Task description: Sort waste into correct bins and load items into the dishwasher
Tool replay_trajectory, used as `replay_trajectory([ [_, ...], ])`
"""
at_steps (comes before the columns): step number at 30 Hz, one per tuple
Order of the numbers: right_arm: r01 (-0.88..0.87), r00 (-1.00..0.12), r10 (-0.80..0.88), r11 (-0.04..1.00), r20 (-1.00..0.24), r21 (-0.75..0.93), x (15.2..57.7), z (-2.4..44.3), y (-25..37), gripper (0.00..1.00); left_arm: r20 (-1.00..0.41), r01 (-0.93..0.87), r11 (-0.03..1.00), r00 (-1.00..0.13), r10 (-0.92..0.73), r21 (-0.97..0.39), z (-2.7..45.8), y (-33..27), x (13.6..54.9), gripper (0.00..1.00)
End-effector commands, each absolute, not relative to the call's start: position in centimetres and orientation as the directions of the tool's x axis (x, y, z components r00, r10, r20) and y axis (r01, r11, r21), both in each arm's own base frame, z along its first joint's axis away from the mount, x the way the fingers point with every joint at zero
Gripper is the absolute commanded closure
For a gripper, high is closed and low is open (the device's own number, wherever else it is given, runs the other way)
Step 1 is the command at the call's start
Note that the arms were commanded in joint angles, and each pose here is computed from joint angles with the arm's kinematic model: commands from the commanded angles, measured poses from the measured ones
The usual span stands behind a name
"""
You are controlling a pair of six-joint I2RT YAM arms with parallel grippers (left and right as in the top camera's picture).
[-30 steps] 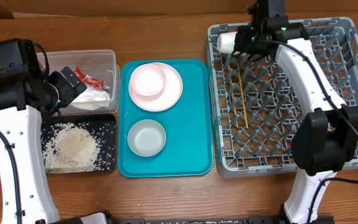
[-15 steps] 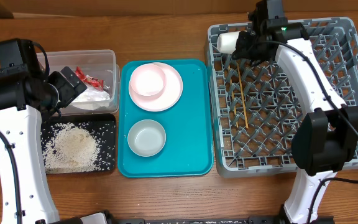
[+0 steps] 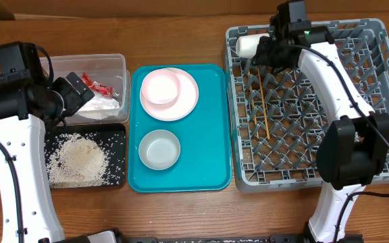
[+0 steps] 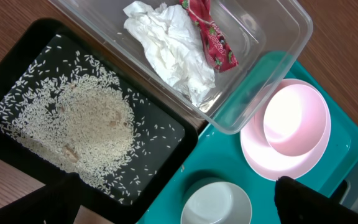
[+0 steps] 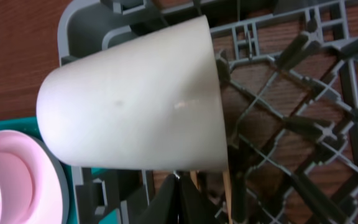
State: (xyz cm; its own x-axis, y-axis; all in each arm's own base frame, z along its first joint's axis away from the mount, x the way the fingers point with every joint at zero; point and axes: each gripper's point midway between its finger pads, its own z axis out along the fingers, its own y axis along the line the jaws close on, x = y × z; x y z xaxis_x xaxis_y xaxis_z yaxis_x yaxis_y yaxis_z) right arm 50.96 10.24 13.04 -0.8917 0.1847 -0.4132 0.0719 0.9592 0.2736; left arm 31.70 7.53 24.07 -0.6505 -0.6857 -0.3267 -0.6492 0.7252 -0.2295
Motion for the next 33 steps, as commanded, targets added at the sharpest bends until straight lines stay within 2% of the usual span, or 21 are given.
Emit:
replay_trajectory([
  [1,0.083,-0.891,0.192,0.960,-0.412,0.268,51.1,12.0,10.1,0.96,-0.320,-0.652,0.722,-0.650,-0.689,-0.230,23.9,7.5,31.7,0.00],
  [14,0.064,-0.864,0.195,0.957,-0.464,0.282,52.3,12.5,10.3,0.96,-0.320,-0.652,0.722,-0.650,-0.689,-0.230,23.9,7.5,31.7,0.00],
  [21,-0.007,-0.822,0.167,0.953,-0.544,0.303,53.3,16.6,10.9,0.96,-0.320,-0.652,0.722,-0.650,-0.689,-0.230,23.9,7.5,31.7,0.00],
  [27,0.083,-0.736,0.200,0.975,-0.647,0.206,55.2,18.6,8.1,0.96,-0.319,-0.652,0.722,-0.650,-0.689,-0.231,23.9,7.5,31.7,0.00],
  [33,0.122,-0.716,0.217,0.975,-0.663,0.188,56.1,18.2,6.4,0.96,-0.319,-0.652,0.722,-0.650,-0.689,-0.231,23.9,7.5,31.7,0.00],
])
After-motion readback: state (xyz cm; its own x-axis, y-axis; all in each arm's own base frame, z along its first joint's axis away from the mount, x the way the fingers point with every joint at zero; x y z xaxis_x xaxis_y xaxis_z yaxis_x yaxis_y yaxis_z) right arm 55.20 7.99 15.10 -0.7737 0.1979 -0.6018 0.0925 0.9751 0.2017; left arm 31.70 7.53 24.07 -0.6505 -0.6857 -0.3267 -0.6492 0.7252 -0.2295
